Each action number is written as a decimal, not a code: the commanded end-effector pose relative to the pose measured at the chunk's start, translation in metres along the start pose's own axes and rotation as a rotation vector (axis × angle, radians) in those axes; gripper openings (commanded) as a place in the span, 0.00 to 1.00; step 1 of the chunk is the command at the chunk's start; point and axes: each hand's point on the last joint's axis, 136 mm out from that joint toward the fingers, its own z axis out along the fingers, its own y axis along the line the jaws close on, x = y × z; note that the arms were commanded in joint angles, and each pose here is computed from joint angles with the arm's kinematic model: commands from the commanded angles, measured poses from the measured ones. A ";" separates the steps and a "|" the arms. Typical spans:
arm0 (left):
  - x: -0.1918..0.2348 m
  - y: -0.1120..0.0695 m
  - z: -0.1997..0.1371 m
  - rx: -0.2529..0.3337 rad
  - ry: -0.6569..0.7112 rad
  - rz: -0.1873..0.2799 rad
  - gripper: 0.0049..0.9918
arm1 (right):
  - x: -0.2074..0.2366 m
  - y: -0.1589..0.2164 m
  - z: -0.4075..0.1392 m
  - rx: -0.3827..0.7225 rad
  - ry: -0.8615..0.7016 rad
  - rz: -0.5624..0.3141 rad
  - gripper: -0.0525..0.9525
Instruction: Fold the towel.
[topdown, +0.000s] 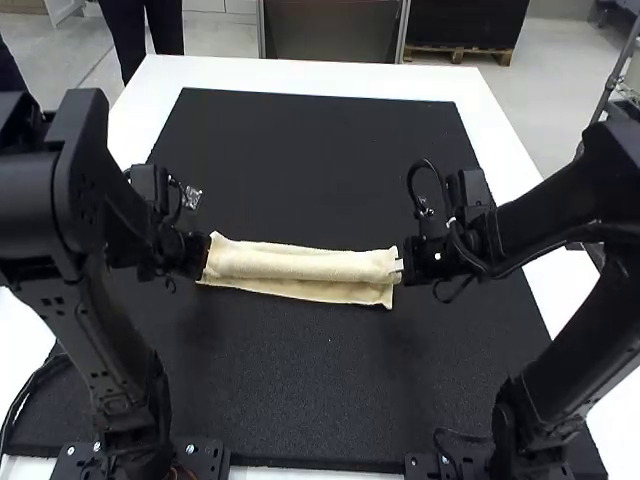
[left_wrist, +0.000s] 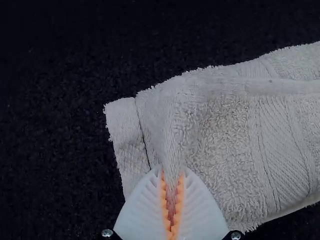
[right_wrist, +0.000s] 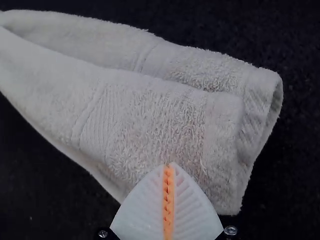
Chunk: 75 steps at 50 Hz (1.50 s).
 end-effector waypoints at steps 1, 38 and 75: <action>-0.006 0.012 -0.005 -0.060 -0.020 0.028 0.02 | 0.004 0.002 0.004 -0.009 0.012 -0.014 0.03; -0.012 0.022 -0.004 -0.121 -0.065 0.048 0.51 | 0.004 -0.004 0.015 -0.010 0.028 -0.032 0.73; -0.018 0.029 -0.001 -0.141 -0.094 0.028 0.70 | 0.001 -0.013 0.029 0.001 0.021 -0.031 0.90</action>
